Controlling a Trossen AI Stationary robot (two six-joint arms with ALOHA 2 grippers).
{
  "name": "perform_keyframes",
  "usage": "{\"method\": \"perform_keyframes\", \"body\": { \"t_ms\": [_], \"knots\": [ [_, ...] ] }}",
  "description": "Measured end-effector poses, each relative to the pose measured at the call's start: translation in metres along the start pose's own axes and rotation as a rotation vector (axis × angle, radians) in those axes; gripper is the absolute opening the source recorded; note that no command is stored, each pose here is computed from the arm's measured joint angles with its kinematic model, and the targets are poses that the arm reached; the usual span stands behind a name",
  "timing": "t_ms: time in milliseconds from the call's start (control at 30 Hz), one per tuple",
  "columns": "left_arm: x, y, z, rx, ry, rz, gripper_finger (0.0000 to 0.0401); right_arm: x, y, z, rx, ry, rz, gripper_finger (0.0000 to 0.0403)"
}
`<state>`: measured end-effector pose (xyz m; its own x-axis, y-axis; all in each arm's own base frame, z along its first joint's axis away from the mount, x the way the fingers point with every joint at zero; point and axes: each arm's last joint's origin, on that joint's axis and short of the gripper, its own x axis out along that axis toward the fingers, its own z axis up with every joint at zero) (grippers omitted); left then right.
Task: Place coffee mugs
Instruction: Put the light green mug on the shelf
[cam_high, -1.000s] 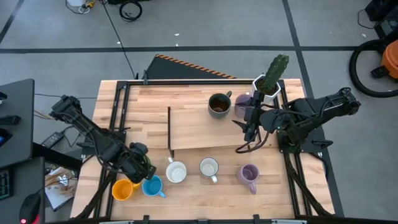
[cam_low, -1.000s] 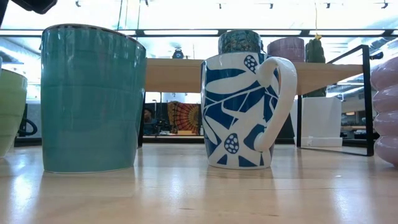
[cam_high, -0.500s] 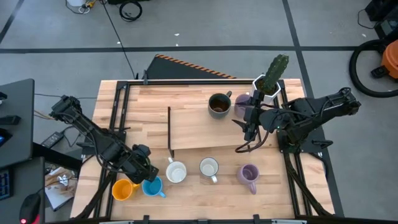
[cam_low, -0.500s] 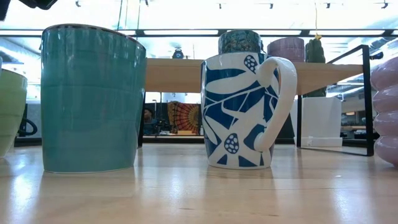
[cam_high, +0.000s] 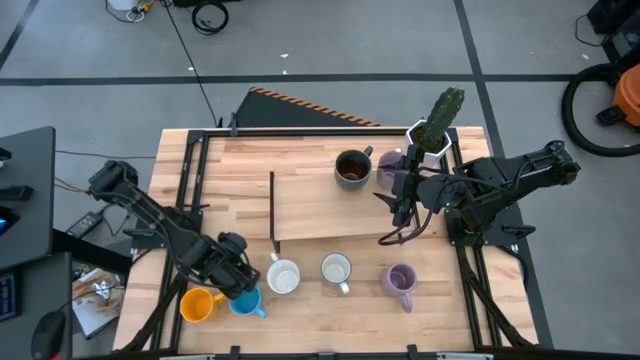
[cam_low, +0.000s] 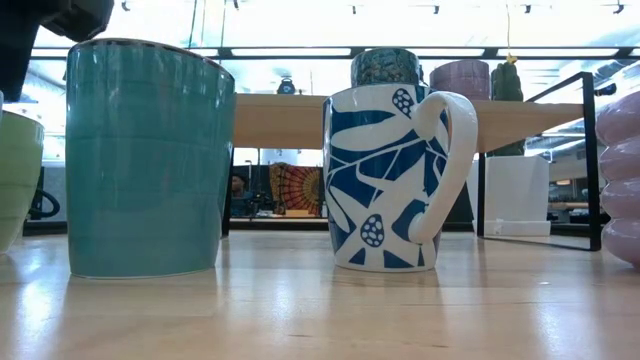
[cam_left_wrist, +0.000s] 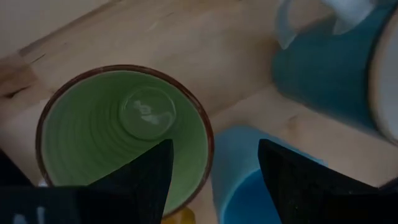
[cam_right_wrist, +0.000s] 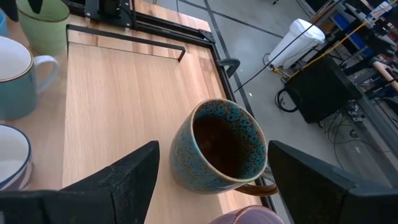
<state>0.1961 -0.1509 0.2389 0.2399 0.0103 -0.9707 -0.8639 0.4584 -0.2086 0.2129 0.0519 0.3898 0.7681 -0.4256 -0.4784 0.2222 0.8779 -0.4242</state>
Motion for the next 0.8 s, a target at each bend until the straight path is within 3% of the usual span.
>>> {"method": "perform_keyframes", "body": {
  "t_ms": [333,800],
  "knots": [
    [0.021,-0.007,-0.002,0.042,-0.016,0.073,0.0233,0.000,0.000,0.000,0.003,0.000,0.000,0.0306],
    [0.038,-0.013,0.001,0.147,0.007,0.124,0.0124,0.000,0.000,0.001,0.007,-0.005,0.001,0.0306]
  ]
}}
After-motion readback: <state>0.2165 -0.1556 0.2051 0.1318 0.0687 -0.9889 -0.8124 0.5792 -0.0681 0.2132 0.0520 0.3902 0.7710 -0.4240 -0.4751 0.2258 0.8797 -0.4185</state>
